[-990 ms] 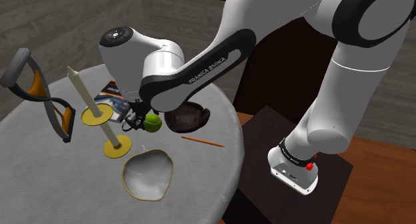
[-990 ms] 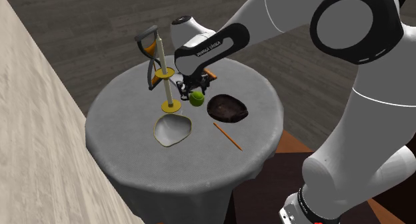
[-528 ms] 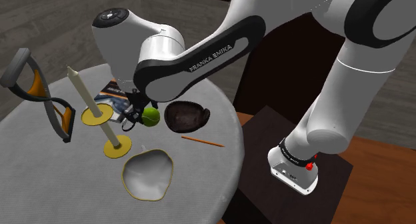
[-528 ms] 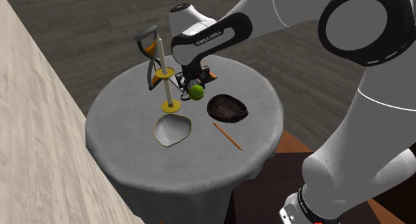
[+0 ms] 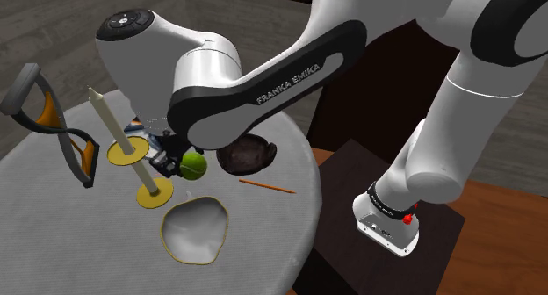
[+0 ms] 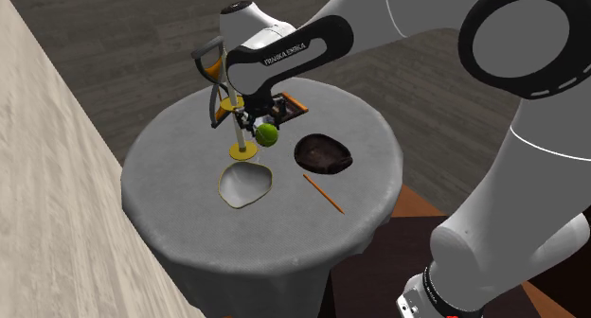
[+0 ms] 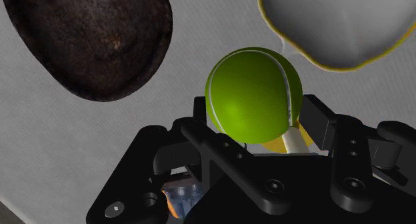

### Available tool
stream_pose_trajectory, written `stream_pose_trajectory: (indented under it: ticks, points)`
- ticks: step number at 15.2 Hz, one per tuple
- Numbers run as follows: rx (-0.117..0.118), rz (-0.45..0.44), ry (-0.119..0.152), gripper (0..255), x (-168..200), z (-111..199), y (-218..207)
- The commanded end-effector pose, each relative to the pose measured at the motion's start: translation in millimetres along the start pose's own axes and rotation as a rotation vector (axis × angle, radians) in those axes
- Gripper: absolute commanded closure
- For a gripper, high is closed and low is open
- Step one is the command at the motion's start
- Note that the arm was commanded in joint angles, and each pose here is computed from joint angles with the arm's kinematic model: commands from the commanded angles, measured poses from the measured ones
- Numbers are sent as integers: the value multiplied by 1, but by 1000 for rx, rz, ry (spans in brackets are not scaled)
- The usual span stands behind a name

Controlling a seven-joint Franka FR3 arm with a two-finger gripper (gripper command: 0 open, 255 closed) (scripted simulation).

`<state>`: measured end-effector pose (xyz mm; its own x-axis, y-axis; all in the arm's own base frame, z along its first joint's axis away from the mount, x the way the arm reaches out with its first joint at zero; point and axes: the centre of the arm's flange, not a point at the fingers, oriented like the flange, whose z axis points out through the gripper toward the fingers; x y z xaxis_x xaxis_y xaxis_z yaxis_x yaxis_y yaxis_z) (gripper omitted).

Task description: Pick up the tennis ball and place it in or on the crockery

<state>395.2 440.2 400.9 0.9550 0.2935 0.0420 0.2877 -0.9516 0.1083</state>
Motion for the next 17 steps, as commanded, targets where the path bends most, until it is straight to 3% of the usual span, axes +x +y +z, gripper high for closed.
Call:
stream_pose_trajectory:
  ticks: [1,7,17]
  points:
    - [-1,1,0,255,-16,-8,-20]
    - [-1,1,0,255,-61,-21,-85]
    - [-1,1,0,255,-63,32,-91]
